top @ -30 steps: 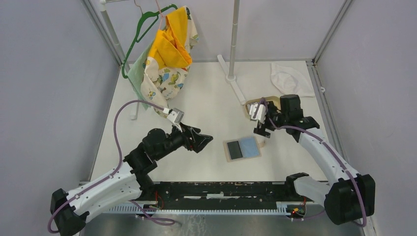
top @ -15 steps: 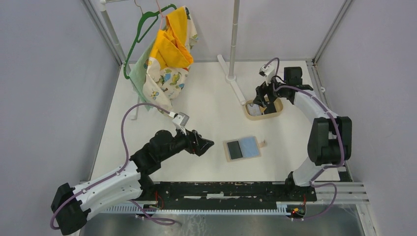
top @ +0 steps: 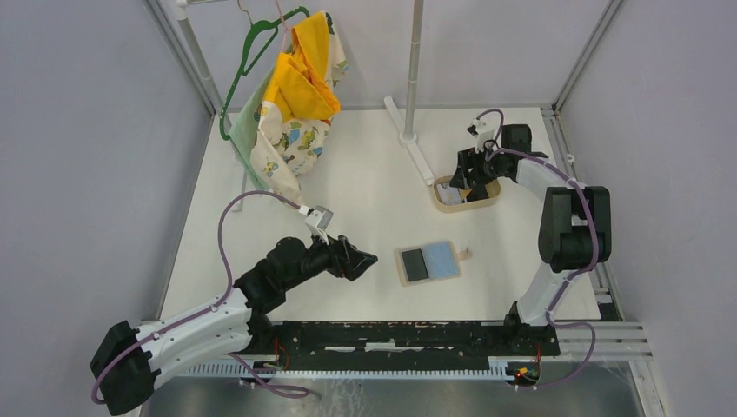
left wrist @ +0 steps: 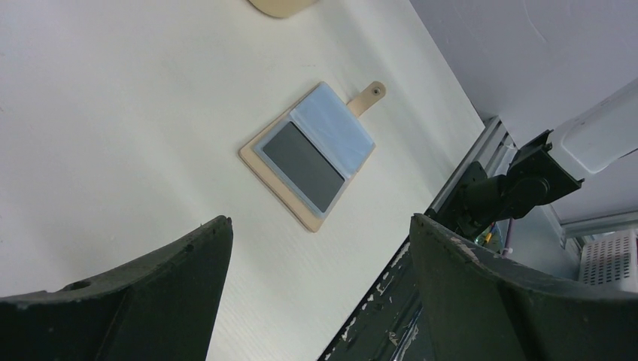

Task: Put the credit cards into the card holder
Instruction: Pick up the credit card from the storage box.

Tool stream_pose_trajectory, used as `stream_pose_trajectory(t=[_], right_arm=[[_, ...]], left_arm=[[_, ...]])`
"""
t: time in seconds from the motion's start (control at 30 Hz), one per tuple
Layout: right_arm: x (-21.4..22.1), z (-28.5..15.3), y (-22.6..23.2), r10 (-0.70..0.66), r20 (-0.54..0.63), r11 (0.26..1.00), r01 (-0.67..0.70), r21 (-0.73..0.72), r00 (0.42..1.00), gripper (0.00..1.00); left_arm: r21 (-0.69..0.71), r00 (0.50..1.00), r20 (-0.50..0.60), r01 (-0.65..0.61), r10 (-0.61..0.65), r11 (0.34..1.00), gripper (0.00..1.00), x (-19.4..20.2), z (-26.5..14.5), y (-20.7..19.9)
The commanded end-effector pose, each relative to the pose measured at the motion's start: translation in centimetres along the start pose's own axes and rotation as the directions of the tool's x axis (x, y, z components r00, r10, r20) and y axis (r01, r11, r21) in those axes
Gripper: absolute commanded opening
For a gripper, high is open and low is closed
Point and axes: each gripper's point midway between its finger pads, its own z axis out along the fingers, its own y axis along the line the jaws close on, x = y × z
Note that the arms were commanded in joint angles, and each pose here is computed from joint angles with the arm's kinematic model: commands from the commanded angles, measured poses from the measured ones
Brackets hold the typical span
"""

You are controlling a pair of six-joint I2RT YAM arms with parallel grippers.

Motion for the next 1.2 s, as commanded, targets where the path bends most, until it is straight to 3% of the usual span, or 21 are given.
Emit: stream_pose_trajectory(t=[0.0, 0.3, 0.57, 0.87, 1.17], right_arm=[[-0.3, -0.7, -1.9, 0.057, 0.021, 0.998, -0.058, 0.041, 0.998, 0.76], [1.3, -1.5, -3.6, 0.088, 0.004, 0.995, -0.089, 0.049, 0.996, 0.76], [1.6, -1.7, -4.2, 0.061, -0.009, 0.997, -0.061, 0.057, 0.998, 0.77], [1.6, -1.7, -3.1, -0.003, -0.012, 0.999, 0.002, -0.038, 1.0, 0.79], [1.8, -1.7, -3.6, -0.002, -0.021, 1.0, 0.002, -0.015, 1.0, 0.8]], left_arm=[[0.06, 0.998, 0.056, 0.03, -0.034, 0.998, 0.92, -1.6, 0.1, -1.5], [0.059, 0.997, 0.062, 0.041, -0.045, 0.997, 0.92, -1.7, -0.3, -1.5], [0.061, 0.996, 0.072, 0.046, -0.051, 0.997, 0.92, -1.8, -0.6, -1.6], [0.057, 0.995, 0.078, 0.053, -0.057, 0.997, 0.92, -1.5, -0.9, -1.3], [0.056, 0.996, 0.067, 0.061, -0.065, 0.997, 0.92, -1.1, -0.6, -1.1]])
